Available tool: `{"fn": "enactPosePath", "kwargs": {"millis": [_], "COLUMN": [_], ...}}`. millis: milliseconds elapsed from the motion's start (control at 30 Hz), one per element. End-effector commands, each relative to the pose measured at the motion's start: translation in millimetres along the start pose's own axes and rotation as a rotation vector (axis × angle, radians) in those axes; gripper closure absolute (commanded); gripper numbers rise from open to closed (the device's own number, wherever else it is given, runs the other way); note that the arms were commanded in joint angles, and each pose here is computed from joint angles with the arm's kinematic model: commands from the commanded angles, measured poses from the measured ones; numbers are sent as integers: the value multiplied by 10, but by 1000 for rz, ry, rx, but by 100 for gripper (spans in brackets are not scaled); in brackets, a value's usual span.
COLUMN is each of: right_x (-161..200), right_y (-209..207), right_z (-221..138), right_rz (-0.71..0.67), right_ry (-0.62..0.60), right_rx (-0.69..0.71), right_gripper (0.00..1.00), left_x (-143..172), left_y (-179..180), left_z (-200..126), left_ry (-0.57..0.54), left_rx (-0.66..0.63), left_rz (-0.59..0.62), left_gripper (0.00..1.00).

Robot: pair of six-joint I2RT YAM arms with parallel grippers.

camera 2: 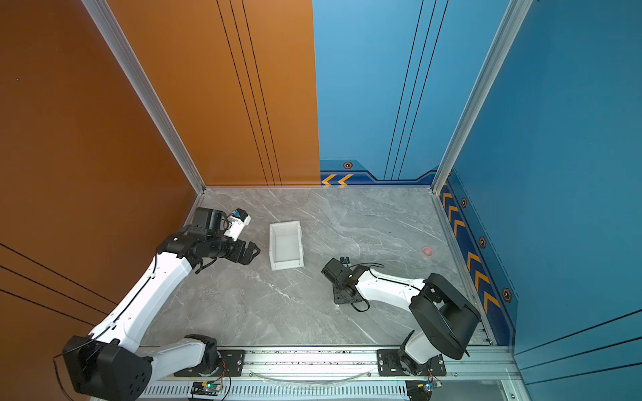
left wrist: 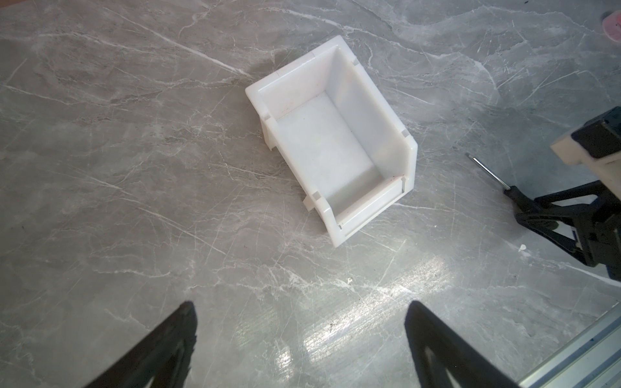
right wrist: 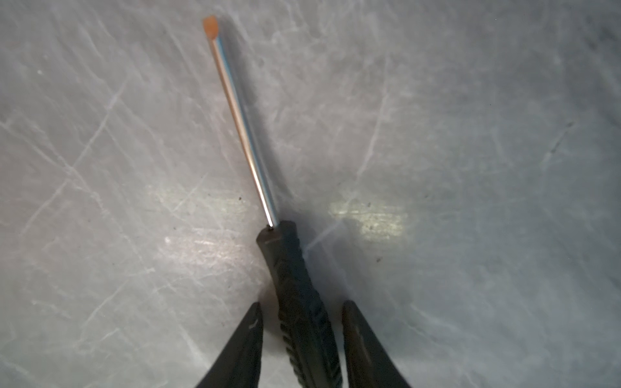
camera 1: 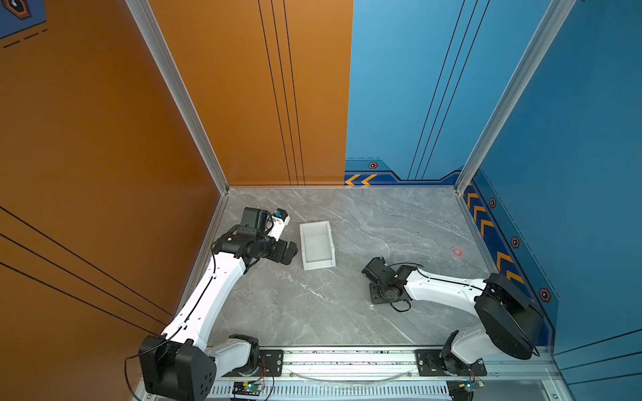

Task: Put the screwdriver in the bin
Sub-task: Pick up the screwdriver from the center of the table.

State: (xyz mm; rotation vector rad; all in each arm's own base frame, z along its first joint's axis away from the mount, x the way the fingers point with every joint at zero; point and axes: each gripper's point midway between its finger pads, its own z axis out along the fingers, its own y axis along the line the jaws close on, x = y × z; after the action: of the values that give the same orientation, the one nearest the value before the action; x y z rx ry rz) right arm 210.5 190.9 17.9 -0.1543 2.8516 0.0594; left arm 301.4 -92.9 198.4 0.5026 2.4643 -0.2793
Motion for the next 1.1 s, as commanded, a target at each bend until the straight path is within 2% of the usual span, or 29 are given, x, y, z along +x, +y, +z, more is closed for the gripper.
{"fn": "enactPosePath", "kwargs": {"millis": [0,233,467,1067], "right_x": [131,103,33,-530], "right_y": [-26,41,97,268], "right_z": [53,3,-88,-773], "right_rz": [15,17,24,-26], "right_ry": [33,28,4,-122], "right_rx": [1,-29,-61,-118], "right_gripper": [63,74,82,81], "left_x": [-30,-59,-95,-104], "left_y": [-55,-3,30,199], "left_z": [-95,-141,-214,-270], "left_ry": [-11,-23,-45,-51], "left_rx": [9,-28,-54,-151], "left_rz": [15,17,17,-17], "left_gripper": [2,2,2,2]}}
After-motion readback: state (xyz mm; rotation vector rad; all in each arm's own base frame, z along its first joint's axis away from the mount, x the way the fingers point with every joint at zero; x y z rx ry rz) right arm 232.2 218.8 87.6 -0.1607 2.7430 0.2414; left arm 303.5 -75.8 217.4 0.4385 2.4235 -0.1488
